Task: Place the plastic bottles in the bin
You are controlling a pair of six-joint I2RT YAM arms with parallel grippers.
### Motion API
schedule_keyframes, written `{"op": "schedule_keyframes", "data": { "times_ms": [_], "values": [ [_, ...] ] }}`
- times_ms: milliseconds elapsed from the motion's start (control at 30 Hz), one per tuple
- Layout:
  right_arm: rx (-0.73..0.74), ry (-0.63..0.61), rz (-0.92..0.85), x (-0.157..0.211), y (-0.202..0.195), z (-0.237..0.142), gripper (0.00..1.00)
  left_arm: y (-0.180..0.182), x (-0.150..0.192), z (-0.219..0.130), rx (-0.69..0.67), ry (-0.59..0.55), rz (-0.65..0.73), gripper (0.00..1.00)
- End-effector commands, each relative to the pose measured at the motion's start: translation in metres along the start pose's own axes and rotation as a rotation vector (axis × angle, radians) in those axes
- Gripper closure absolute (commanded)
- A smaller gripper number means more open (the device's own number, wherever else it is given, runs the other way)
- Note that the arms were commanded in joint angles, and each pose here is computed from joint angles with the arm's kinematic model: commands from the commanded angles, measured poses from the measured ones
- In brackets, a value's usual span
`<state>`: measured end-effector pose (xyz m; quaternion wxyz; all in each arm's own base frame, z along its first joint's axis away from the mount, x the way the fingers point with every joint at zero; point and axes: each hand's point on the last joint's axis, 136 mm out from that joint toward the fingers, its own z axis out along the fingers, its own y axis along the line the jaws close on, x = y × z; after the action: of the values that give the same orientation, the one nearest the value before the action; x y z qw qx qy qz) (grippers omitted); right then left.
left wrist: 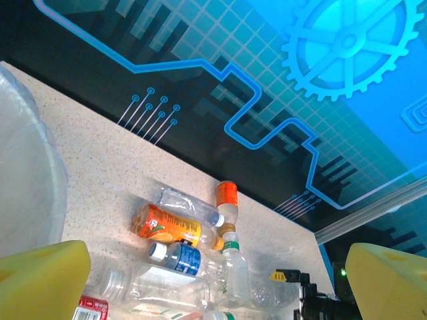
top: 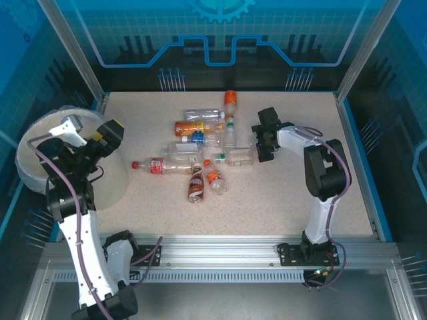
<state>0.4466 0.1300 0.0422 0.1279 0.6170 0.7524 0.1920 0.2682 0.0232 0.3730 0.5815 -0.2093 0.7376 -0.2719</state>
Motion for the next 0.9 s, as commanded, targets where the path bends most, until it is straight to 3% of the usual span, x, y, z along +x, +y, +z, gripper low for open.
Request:
{"op": "schedule_keyframes", "data": {
  "times_ms": [0,533,667,867],
  "values": [
    [0.015,-0.004,0.035,0.002,0.003,0.005,0.03,0.009,0.013,0.001,-0.028,0.039,0.003,0.01],
    [-0.095,-0.14,-0.083,-0.024,0.002,-0.018,0.4,0.003,0.016,0.007,0.031,0.06,-0.034,0.01],
    [-0.161,-0.203,-0.19,-0.032,0.002,-0.041,0.46,-0.004,0.017,0.008,0.074,0.069,-0.052,0.01],
    [-0.277,-0.282,-0.491,-0.035,0.01,-0.09,0.51,-0.017,0.018,0.014,0.187,0.077,-0.127,0.01]
  ]
}}
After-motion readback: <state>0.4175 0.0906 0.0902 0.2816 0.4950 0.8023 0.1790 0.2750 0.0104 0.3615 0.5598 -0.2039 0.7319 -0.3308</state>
